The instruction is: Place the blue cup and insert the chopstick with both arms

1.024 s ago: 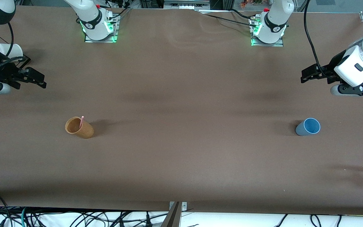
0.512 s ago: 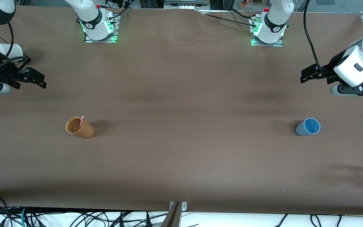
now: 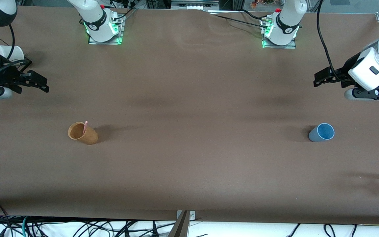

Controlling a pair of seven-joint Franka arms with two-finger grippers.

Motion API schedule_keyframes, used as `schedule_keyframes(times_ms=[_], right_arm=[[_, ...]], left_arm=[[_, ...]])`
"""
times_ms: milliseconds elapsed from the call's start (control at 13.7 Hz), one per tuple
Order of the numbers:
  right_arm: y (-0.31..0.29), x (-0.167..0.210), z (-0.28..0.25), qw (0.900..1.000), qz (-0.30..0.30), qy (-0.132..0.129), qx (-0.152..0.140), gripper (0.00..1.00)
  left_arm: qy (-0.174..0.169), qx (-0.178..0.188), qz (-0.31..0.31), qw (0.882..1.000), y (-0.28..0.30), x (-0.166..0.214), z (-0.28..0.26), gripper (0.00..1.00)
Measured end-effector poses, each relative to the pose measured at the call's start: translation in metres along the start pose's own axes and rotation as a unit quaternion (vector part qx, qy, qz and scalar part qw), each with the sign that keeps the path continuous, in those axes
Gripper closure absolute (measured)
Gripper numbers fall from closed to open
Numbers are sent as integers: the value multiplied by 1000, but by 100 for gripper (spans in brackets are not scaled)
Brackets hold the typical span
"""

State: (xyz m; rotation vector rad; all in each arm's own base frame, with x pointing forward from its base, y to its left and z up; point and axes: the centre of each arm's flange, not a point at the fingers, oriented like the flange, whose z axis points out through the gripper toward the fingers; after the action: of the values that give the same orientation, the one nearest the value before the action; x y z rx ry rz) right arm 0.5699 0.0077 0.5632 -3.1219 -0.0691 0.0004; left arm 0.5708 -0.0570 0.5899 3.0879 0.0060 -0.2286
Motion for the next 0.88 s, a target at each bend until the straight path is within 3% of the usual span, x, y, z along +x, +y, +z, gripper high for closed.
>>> schedule_keyframes(times_ms=[878], right_arm=[[-1,5,12,1000,0,-10,1,0]], left_arm=[[0,0,-2,1000,-2,5,5,0]])
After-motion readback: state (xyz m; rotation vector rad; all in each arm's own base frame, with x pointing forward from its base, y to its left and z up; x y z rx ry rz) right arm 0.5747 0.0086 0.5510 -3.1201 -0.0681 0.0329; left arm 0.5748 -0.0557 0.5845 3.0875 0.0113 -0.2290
